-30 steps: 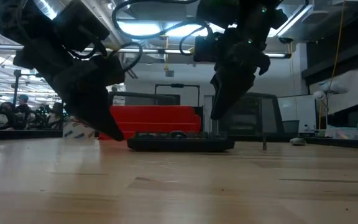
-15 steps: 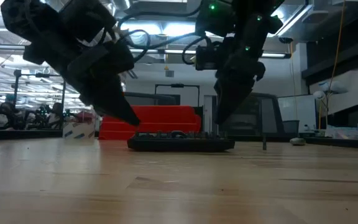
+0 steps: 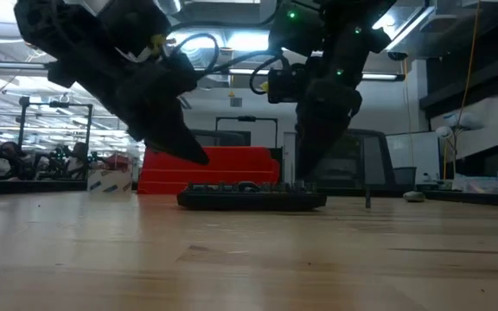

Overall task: Prefit tool cases
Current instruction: Remove the screwdriver bit from the tool case

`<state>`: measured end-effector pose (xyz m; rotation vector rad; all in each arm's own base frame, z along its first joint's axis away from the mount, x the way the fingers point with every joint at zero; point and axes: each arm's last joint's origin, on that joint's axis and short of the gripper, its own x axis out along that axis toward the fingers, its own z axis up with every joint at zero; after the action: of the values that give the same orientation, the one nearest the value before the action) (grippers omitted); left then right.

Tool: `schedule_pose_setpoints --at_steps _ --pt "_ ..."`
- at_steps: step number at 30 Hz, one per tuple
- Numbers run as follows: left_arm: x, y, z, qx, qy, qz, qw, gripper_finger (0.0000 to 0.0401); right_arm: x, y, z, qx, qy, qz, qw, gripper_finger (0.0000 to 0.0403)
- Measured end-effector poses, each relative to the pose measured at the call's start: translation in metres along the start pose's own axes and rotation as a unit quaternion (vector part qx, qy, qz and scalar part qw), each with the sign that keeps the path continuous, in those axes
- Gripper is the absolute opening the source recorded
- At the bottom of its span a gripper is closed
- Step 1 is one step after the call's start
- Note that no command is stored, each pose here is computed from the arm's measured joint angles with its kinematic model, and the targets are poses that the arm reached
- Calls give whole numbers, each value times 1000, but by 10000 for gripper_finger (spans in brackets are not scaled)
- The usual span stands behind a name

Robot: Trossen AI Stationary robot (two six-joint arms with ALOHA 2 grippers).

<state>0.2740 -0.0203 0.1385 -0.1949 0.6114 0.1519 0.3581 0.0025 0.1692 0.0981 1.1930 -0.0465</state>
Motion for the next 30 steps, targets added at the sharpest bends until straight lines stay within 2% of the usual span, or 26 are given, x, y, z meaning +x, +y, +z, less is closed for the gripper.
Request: schedule_pose_setpoints --at_steps 5,15,30 --pt "4 3 5 -24 -30 -3 999 0 9 0 -2 11 16 9 1000 68" --pt "7 -2 2 -33 -28 -10 999 0 11 1 -3 16 22 20 999 8" --pt "7 -2 1 -38 -27 -10 999 0 16 1 -3 20 24 28 999 13"
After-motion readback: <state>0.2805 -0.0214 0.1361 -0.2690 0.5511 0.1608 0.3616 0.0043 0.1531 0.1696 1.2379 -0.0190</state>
